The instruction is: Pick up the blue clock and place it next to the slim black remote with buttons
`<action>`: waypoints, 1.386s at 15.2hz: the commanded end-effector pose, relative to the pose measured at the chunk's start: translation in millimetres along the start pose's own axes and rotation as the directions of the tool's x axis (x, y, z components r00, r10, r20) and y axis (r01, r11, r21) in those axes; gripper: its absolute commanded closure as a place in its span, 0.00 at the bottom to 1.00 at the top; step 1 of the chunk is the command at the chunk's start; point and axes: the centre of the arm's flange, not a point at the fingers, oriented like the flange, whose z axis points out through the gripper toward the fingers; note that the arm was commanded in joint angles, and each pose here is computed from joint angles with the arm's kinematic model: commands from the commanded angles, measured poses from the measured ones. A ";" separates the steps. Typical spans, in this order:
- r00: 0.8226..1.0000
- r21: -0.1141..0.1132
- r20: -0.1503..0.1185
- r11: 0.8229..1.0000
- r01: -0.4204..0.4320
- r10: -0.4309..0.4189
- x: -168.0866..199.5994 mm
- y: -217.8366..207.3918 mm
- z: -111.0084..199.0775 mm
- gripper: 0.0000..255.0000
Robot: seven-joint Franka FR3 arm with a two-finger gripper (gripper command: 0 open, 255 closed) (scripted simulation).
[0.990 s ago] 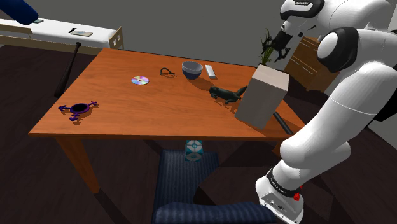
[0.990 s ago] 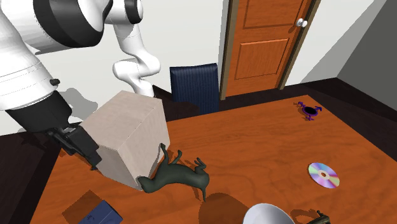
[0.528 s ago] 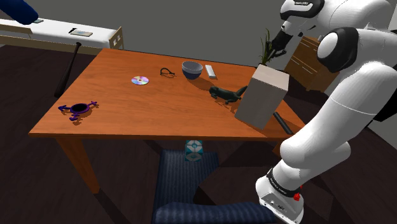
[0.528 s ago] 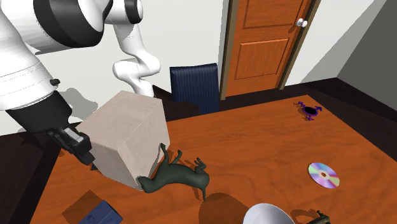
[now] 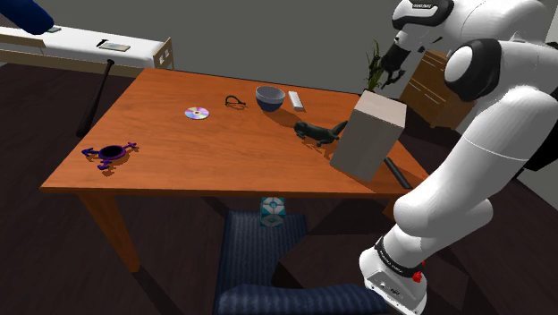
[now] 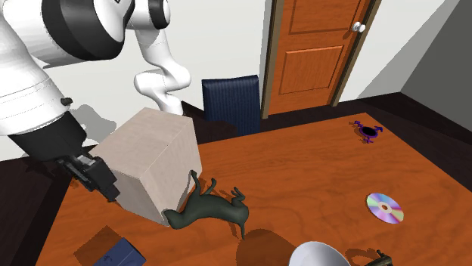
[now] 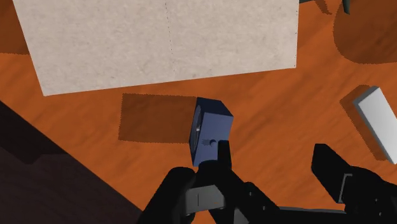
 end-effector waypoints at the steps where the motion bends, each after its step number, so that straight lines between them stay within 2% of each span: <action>1: 1.000 -0.018 0.002 1.000 -0.001 0.001 6.8 0.2 19.5 0.00; 15: 1.000 -0.186 0.016 0.982 -0.009 0.012 69.0 10.3 192.6 0.00; 21: 1.000 -0.186 0.016 0.982 -0.009 0.012 68.4 16.2 223.8 0.00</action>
